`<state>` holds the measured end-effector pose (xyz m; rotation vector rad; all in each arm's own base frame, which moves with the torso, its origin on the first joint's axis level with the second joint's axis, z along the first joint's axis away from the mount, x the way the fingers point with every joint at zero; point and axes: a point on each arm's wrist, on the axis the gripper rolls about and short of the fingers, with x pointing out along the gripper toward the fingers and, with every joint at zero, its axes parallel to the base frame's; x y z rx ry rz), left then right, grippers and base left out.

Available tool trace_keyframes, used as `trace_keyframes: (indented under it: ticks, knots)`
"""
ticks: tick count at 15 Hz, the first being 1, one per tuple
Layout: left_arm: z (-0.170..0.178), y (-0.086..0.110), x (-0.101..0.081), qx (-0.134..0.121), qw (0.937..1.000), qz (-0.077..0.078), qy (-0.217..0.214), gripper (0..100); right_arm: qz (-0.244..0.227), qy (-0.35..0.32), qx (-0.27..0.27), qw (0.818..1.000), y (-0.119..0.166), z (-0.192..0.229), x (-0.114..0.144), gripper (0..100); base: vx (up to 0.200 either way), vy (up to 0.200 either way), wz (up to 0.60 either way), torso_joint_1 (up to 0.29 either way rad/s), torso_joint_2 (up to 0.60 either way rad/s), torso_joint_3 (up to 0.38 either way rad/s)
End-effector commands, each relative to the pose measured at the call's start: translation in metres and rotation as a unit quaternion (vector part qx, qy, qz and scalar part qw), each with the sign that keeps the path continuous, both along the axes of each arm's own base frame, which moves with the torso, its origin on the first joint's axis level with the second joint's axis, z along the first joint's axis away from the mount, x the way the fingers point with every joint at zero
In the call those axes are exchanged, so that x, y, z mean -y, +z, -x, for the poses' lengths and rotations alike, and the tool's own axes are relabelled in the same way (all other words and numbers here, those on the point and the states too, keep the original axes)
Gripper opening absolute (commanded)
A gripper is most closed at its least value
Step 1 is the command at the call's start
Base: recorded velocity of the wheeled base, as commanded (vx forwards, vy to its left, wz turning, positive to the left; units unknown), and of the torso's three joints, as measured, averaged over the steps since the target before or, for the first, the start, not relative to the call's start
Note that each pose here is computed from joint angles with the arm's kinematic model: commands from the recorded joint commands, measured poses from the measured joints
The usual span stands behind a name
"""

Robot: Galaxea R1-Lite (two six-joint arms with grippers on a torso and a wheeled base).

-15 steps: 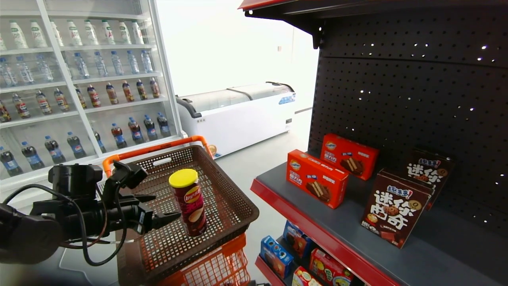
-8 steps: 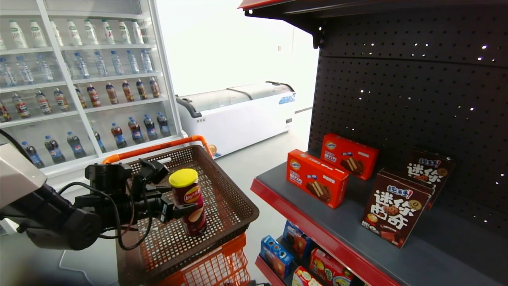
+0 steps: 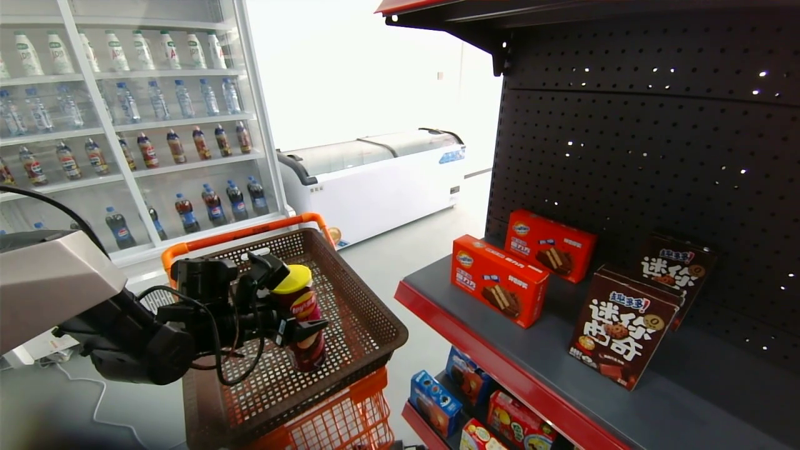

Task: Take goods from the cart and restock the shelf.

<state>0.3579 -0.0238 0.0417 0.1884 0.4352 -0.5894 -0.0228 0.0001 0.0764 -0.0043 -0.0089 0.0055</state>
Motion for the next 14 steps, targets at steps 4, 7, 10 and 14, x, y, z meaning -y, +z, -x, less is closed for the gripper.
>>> trace_keyframes:
  ticks: [4,7,10,14]
  knots:
    - [-0.012,0.004,0.007,0.028,0.9996,-0.009,0.003,0,0.0,0.0,0.0,1.0,0.0,0.0,0.0,100,0.0,0.0,0.0,0.0,0.0,0.0]
    - [-0.009,0.023,0.015,0.049,0.9945,-0.042,0.082,0,0.0,0.0,0.0,1.0,0.0,0.0,0.0,100,0.0,0.0,0.0,0.0,0.0,0.0]
    - [-0.004,0.043,0.017,0.067,0.9926,-0.029,0.097,0,0.0,0.0,0.0,1.0,0.0,0.0,0.0,100,0.0,0.0,0.0,0.0,0.0,0.0]
    - [0.004,0.083,0.03,0.087,0.9922,0.008,0.089,0,0.0,0.0,0.0,1.0,0.0,0.0,0.0,100,0.0,0.0,0.0,0.0,0.0,0.0]
